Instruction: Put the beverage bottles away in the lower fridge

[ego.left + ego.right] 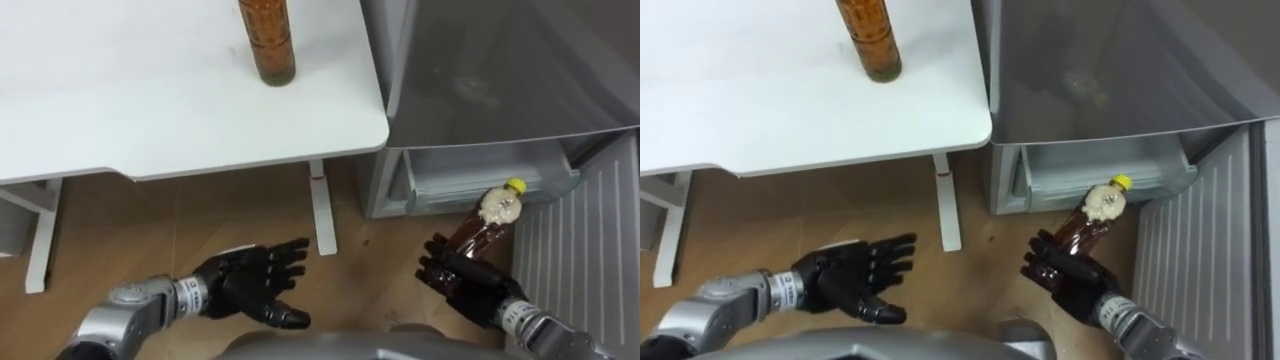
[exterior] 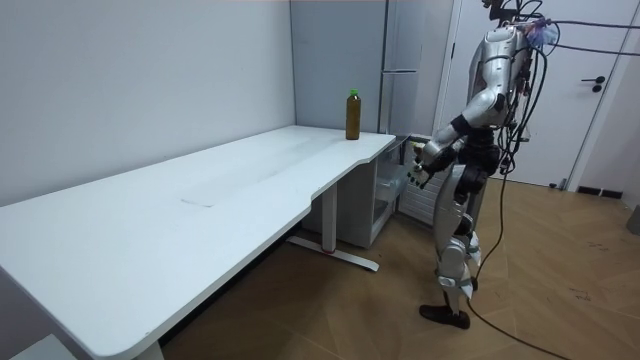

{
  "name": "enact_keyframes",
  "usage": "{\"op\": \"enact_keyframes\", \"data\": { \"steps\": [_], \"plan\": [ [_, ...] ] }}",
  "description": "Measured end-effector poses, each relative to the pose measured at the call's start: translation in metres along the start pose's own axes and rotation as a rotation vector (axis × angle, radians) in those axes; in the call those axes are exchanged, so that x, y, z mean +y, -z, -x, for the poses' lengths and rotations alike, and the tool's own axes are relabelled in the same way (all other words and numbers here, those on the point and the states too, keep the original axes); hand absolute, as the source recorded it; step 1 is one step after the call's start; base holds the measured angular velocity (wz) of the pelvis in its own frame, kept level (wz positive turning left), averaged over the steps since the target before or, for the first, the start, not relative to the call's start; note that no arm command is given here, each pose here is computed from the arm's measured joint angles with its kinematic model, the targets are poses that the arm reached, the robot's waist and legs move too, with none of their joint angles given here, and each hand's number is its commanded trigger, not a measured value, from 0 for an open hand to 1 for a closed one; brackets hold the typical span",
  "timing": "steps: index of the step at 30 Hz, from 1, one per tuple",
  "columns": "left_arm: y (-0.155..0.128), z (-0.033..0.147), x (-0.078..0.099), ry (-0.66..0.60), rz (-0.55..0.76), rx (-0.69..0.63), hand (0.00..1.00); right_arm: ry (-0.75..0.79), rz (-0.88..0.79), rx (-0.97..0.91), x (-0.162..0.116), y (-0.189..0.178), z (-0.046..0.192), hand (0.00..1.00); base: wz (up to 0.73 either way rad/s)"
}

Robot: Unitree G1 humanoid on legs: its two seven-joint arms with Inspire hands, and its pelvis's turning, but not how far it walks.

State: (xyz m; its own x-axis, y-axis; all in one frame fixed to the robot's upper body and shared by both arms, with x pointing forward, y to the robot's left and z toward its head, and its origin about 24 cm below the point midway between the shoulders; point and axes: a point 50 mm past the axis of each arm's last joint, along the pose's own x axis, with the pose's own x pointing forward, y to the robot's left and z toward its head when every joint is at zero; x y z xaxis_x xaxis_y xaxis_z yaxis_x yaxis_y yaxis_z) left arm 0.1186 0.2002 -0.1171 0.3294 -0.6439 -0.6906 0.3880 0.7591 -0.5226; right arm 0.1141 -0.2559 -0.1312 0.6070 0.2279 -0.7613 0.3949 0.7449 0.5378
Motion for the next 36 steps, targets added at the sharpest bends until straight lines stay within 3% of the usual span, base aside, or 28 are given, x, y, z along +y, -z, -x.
{"op": "enact_keyframes", "data": {
  "steps": [5, 8, 11, 13, 20, 25, 36],
  "plan": [
    [0.028, 0.006, 0.017, -0.203, 0.166, 0.01, 0.0, 0.071, -0.1, -0.061, -0.001, -0.009, -0.004, 1.0, -0.05],
    [0.043, 0.009, 0.026, -0.363, 0.254, 0.025, 0.0, 0.084, -0.174, -0.114, 0.016, -0.021, -0.018, 1.0, 0.01],
    [0.054, 0.009, 0.029, -0.444, 0.305, 0.07, 0.0, 0.076, -0.19, -0.146, 0.031, -0.039, -0.028, 1.0, 0.05],
    [0.059, 0.005, 0.029, -0.505, 0.364, 0.074, 0.0, 0.089, -0.293, -0.195, 0.035, -0.047, -0.032, 1.0, 0.0],
    [0.049, -0.002, 0.032, -0.587, 0.405, 0.046, 0.0, 0.137, -0.326, -0.248, 0.051, -0.078, -0.039, 1.0, -0.02],
    [0.024, -0.006, 0.041, -0.656, 0.383, 0.009, 0.0, 0.134, -0.312, -0.285, 0.077, -0.109, -0.044, 1.0, 0.06],
    [-0.001, -0.009, 0.048, -0.724, 0.386, -0.087, 0.0, 0.163, -0.281, -0.388, 0.095, -0.158, -0.033, 1.0, 0.06]
  ]
}}
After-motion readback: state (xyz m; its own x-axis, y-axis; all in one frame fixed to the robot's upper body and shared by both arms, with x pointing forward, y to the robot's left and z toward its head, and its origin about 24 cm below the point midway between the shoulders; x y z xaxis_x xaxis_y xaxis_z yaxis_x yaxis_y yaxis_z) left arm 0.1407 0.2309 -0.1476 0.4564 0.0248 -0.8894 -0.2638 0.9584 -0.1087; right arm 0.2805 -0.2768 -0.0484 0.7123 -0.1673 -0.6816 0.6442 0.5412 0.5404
